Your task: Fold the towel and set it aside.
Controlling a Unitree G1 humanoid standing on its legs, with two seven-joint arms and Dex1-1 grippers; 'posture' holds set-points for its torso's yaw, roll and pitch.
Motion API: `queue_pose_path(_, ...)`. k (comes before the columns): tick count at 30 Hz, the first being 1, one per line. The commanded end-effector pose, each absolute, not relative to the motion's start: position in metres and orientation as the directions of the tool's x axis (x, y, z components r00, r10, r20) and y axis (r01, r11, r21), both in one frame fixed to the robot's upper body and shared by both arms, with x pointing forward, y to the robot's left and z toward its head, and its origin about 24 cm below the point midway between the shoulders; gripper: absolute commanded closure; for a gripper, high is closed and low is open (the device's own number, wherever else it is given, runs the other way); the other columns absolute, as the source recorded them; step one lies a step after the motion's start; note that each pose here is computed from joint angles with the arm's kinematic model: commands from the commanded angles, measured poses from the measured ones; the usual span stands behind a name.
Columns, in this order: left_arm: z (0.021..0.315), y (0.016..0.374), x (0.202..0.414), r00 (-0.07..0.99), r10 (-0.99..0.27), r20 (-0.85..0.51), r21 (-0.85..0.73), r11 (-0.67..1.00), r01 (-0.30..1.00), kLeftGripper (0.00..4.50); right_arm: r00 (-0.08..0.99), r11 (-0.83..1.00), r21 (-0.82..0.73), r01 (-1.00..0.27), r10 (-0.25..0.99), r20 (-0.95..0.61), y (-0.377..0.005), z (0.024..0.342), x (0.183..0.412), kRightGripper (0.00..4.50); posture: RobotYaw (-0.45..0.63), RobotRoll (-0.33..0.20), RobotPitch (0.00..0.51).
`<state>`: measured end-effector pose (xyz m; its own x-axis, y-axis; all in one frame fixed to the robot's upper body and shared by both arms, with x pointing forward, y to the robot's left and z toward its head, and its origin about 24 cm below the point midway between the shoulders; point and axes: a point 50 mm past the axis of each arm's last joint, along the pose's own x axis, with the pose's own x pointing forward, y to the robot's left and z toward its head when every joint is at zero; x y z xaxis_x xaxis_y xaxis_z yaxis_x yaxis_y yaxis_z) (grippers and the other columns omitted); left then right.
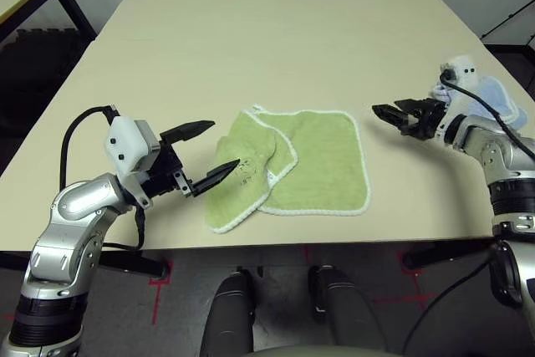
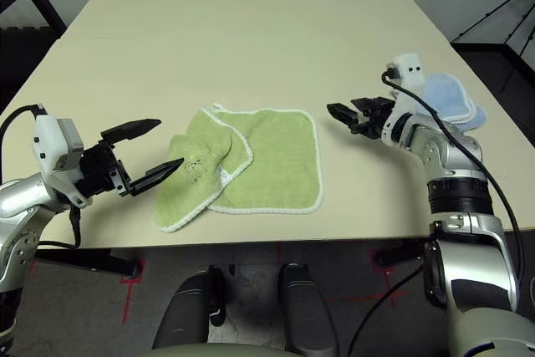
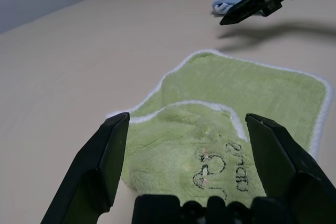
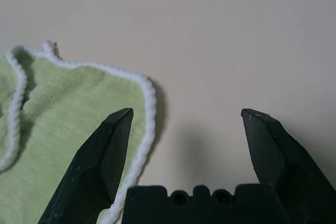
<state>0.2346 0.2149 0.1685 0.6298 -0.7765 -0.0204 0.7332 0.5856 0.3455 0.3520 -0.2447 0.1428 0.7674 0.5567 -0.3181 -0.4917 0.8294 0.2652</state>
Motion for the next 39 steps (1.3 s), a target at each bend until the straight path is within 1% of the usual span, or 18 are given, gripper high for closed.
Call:
queue_pose_path(1,0.166,0.216,0.234,0.643,-0.765,-0.035,0.335,0.597,0.729,0.00,0.735,0.828,0.255,-0.499,0.560,-0.383,-0.239,0.134,0.355,0.03,-0.05,0.000,0.125)
queue_pose_path(7,0.164,0.215,0.232,0.655,-0.755,-0.034,0.329,0.611,0.720,0.00,0.698,0.809,0.241,-0.537,0.586,-0.411,-0.221,0.129,0.362,0.03,-0.03,0.000,0.131)
queue_pose_path(10,0.162,0.215,0.230,0.661,-0.749,-0.036,0.324,0.617,0.717,0.00,0.690,0.808,0.201,-0.554,0.580,-0.433,-0.211,0.125,0.367,0.03,-0.02,0.000,0.138)
queue_pose_path(14,0.162,0.213,0.229,0.662,-0.748,-0.038,0.319,0.619,0.718,0.00,0.681,0.799,0.211,-0.563,0.593,-0.429,-0.198,0.125,0.372,0.03,-0.01,0.000,0.147)
queue_pose_path(23,0.160,0.214,0.227,0.671,-0.740,-0.047,0.316,0.626,0.713,0.00,0.671,0.802,0.179,-0.570,0.580,-0.462,-0.187,0.118,0.378,0.03,0.00,0.000,0.150)
queue_pose_path(26,0.160,0.214,0.227,0.674,-0.737,-0.048,0.317,0.629,0.710,0.00,0.673,0.804,0.174,-0.569,0.577,-0.462,-0.187,0.118,0.379,0.59,0.00,0.000,0.150)
queue_pose_path(31,0.160,0.215,0.227,0.679,-0.732,-0.047,0.315,0.635,0.706,0.00,0.678,0.806,0.169,-0.567,0.573,-0.461,-0.192,0.119,0.379,2.48,0.00,0.000,0.148)
queue_pose_path(32,0.160,0.214,0.227,0.680,-0.732,-0.047,0.314,0.635,0.706,0.00,0.679,0.806,0.169,-0.567,0.574,-0.459,-0.192,0.120,0.379,2.94,0.00,0.000,0.148)
queue_pose_path(36,0.159,0.213,0.228,0.679,-0.733,-0.045,0.310,0.636,0.707,0.00,0.682,0.792,0.177,-0.584,0.597,-0.423,-0.191,0.125,0.378,4.45,-0.01,0.000,0.149)
queue_pose_path(39,0.158,0.212,0.228,0.680,-0.732,-0.044,0.308,0.637,0.706,0.00,0.681,0.780,0.178,-0.600,0.615,-0.396,-0.190,0.129,0.378,4.45,-0.01,0.000,0.148)
